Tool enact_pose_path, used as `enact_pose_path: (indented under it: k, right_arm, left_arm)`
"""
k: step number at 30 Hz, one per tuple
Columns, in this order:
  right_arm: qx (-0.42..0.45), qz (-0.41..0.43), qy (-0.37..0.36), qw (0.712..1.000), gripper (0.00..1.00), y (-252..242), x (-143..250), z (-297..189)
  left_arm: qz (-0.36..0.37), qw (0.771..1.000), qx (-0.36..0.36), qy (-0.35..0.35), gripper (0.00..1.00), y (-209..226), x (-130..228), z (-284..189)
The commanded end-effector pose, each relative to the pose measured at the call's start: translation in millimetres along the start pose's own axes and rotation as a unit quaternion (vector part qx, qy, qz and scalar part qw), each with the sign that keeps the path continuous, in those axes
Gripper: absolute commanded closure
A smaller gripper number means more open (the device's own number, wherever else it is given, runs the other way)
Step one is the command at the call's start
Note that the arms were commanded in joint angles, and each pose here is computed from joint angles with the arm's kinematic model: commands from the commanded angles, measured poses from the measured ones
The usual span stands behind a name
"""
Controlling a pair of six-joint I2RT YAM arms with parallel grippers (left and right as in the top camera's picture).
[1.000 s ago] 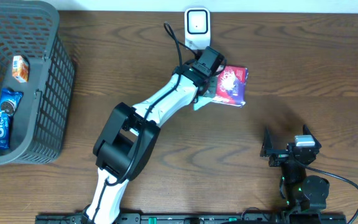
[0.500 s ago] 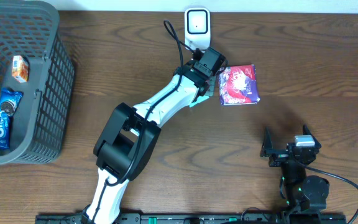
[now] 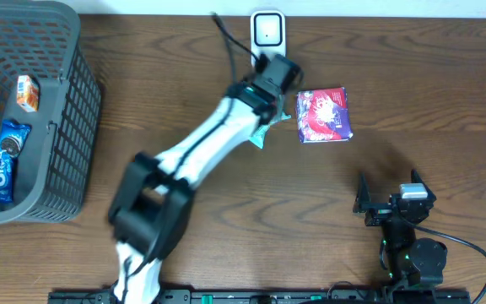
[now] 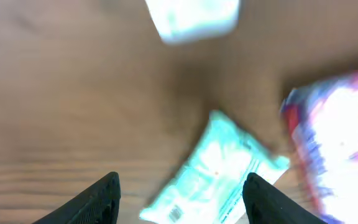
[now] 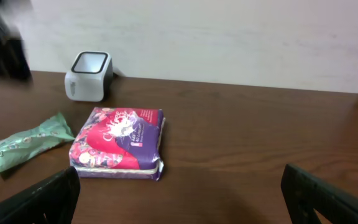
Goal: Scan the item barcode
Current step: 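Carry the mint-green wrapper out and set it beside the pad pack, then reach into the basket and grasp the blue Oreo pack with left gripper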
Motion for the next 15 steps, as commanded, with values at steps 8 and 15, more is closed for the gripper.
enact_pose_path:
  k: [8, 15]
  right_arm:
    - [-0.001, -0.001, 0.000, 1.000, 0.01, 0.5, 0.6, -0.1]
    - [-0.001, -0.001, 0.000, 1.000, 0.01, 0.4, 0.6, -0.1]
  left_arm:
    - [-0.211, 0.937, -0.054, -0.272, 0.36, 202.9, -131.3, -199.8]
    - [-0.257, 0.901, -0.222, -0.269, 0.36, 353.3, -113.0, -228.3]
Point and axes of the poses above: each gripper's point midway between its finger pads, its own z axis out along the fingers, its own y axis along the line the jaws close on, x = y × z, the point moved 7 cm from there along -z, back along the fingers, and after that the axes turned 11 degrees about -z, right-handed, at the moved point
